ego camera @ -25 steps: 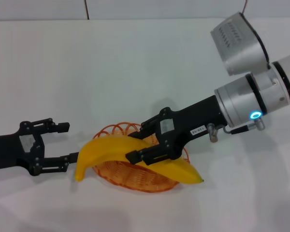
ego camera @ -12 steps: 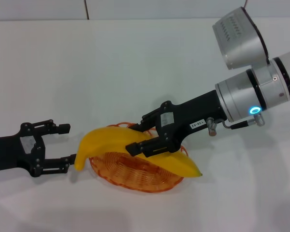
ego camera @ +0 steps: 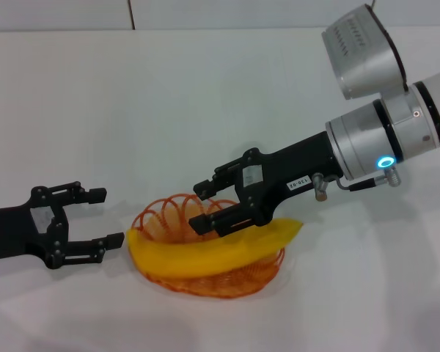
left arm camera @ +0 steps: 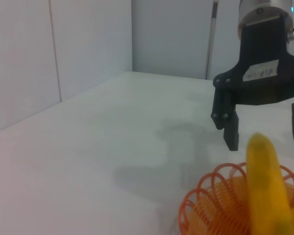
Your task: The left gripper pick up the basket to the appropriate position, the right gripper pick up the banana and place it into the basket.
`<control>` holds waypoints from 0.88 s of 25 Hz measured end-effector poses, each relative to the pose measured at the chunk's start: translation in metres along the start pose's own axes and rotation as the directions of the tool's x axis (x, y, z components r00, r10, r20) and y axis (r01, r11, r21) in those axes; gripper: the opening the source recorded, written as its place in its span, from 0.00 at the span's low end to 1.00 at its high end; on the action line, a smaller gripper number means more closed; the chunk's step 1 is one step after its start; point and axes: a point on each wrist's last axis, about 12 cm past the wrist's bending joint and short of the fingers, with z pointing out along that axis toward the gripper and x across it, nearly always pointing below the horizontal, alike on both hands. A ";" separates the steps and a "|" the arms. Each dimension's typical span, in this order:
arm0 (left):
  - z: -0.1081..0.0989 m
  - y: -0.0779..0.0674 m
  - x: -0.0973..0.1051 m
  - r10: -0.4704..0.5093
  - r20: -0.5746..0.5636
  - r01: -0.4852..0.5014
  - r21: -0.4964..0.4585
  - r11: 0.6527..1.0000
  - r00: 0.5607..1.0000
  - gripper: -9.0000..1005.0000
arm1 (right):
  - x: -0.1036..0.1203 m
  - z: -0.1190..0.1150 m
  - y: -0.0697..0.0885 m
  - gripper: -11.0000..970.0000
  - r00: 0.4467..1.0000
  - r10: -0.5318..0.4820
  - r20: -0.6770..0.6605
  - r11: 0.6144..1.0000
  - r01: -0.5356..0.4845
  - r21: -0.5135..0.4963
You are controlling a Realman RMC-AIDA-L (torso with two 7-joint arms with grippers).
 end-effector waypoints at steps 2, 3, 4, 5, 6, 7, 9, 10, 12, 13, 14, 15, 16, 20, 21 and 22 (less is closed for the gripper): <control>0.000 0.000 0.000 0.000 0.000 0.000 0.000 1.000 1.000 0.82 | 0.000 0.000 -0.001 0.57 1.000 0.001 0.001 1.000 -0.001 0.006; 0.000 0.000 0.000 0.000 0.001 0.000 0.000 1.000 1.000 0.82 | 0.000 0.000 -0.001 0.60 1.000 0.001 0.002 1.000 -0.001 0.009; 0.000 0.000 0.000 -0.001 0.001 0.001 0.000 1.000 1.000 0.82 | 0.000 0.000 -0.002 0.62 1.000 0.002 0.003 1.000 -0.002 0.013; 0.000 0.000 0.000 -0.001 0.001 0.001 0.000 1.000 1.000 0.82 | -0.001 -0.001 -0.002 0.65 1.000 0.003 0.007 1.000 -0.003 0.015; 0.000 -0.001 0.000 -0.002 0.000 0.002 0.000 1.000 1.000 0.82 | -0.001 -0.002 -0.002 0.66 1.000 0.003 0.013 1.000 -0.003 0.018; 0.000 -0.001 0.001 -0.003 0.000 0.003 0.000 1.000 1.000 0.82 | -0.002 -0.004 -0.003 0.66 1.000 0.004 0.019 1.000 -0.004 0.020; 0.000 -0.001 0.001 -0.005 0.000 0.005 -0.001 1.000 1.000 0.82 | -0.003 -0.006 -0.003 0.68 1.000 0.005 0.030 1.000 -0.005 0.022; -0.001 -0.001 0.002 -0.005 -0.001 0.005 -0.002 1.000 1.000 0.82 | -0.004 -0.007 -0.004 0.68 0.999 0.005 0.035 1.000 -0.005 0.024; -0.001 -0.002 0.003 -0.007 -0.003 0.007 -0.006 1.000 1.000 0.82 | -0.004 -0.008 -0.004 0.69 0.999 0.006 0.038 1.000 -0.006 0.024; -0.001 -0.001 0.003 -0.008 -0.005 0.008 -0.009 1.000 1.000 0.82 | -0.004 -0.008 -0.003 0.69 0.999 0.006 0.039 1.000 -0.007 0.023; -0.001 -0.001 0.003 -0.008 -0.007 0.008 -0.011 1.000 1.000 0.82 | -0.004 -0.009 -0.003 0.69 0.999 0.006 0.039 1.000 -0.007 0.020; -0.001 -0.001 0.003 -0.008 -0.008 0.008 -0.013 1.000 1.000 0.82 | -0.004 -0.009 -0.003 0.69 0.999 0.005 0.039 1.000 -0.006 0.017; -0.001 -0.001 0.003 -0.008 -0.009 0.008 -0.014 1.000 1.000 0.82 | -0.004 -0.010 -0.002 0.69 0.999 -0.002 0.037 1.000 0.002 0.007; -0.002 -0.001 0.003 -0.010 -0.009 0.010 -0.015 1.000 1.000 0.82 | -0.003 -0.026 0.008 0.69 0.996 -0.082 0.034 0.995 0.084 -0.060; -0.002 -0.001 0.003 -0.010 -0.009 0.010 -0.015 1.000 1.000 0.82 | 0.000 -0.033 0.010 0.69 0.994 -0.103 0.042 0.992 0.106 -0.072; -0.002 -0.001 0.003 -0.010 -0.009 0.010 -0.015 1.000 1.000 0.82 | 0.003 -0.042 0.012 0.69 0.991 -0.121 0.051 0.989 0.125 -0.080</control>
